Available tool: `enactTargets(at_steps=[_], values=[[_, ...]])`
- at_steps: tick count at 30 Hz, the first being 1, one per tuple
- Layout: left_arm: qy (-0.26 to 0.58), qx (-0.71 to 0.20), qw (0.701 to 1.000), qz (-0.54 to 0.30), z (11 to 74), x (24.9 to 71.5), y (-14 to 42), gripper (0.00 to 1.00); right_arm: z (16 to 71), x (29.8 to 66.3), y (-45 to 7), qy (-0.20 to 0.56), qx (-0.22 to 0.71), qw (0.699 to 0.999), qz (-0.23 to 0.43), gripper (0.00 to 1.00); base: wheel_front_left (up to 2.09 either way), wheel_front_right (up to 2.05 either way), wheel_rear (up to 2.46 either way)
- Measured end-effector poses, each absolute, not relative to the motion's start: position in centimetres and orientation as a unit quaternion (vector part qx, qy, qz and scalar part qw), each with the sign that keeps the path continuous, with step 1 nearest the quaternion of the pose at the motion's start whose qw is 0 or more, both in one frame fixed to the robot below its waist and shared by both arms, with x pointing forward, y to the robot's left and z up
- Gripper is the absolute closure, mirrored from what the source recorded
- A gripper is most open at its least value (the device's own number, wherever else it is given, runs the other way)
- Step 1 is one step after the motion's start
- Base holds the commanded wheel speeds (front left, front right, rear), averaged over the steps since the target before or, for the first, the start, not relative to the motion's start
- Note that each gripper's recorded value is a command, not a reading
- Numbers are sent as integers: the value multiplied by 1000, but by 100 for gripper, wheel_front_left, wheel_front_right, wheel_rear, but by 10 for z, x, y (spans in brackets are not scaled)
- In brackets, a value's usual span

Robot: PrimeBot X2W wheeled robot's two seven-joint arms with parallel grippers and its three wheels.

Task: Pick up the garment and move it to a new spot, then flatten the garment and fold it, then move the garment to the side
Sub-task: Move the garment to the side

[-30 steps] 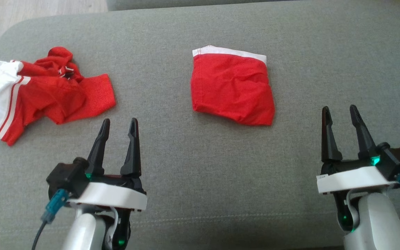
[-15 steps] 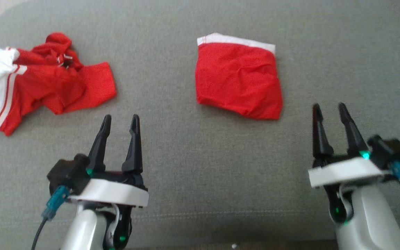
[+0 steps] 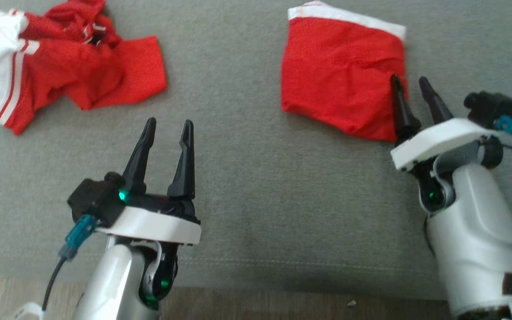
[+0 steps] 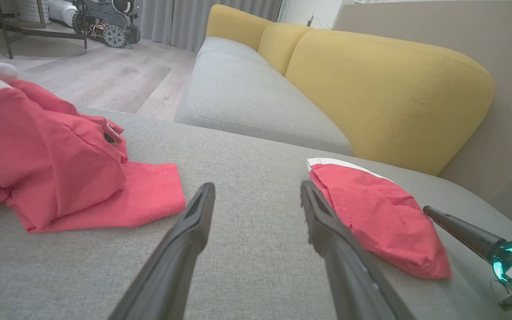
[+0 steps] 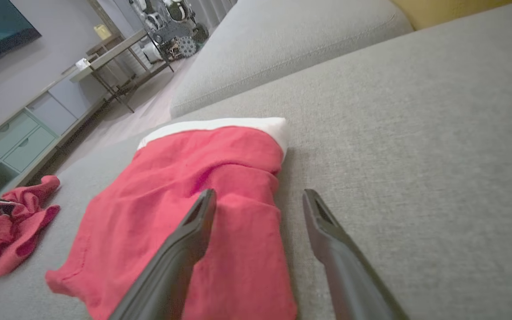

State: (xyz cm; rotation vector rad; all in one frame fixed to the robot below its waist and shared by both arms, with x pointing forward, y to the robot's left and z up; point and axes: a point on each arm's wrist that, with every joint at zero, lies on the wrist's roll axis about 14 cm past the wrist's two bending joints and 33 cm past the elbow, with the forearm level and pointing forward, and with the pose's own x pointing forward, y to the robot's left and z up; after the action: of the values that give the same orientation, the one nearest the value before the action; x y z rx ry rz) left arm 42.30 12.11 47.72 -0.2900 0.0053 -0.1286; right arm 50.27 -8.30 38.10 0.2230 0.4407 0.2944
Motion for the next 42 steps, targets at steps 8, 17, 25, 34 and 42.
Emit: enactTargets(at_steps=[8, 17, 25, 34, 42], values=[[7, -142, 989, -43, 472, 429, 136, 0, 358, 519, -58, 255, 110, 945, 175, 0, 0, 0, 0], [4, -143, 989, -45, 473, 431, 134, 0, 358, 523, -63, 249, 43, 946, 201, 100, 0, 0, 0], [-9, -150, 985, -82, 479, 441, 112, 0, 373, 527, -103, 238, -56, 947, 209, 100, 0, 0, 0], [-29, -158, 977, -139, 488, 460, 78, 0, 406, 537, -178, 229, -134, 945, 189, 100, 0, 0, 0], [-33, -153, 974, -166, 482, 476, 63, 0, 434, 552, -241, 217, -144, 956, 132, 100, 0, 0, 0]])
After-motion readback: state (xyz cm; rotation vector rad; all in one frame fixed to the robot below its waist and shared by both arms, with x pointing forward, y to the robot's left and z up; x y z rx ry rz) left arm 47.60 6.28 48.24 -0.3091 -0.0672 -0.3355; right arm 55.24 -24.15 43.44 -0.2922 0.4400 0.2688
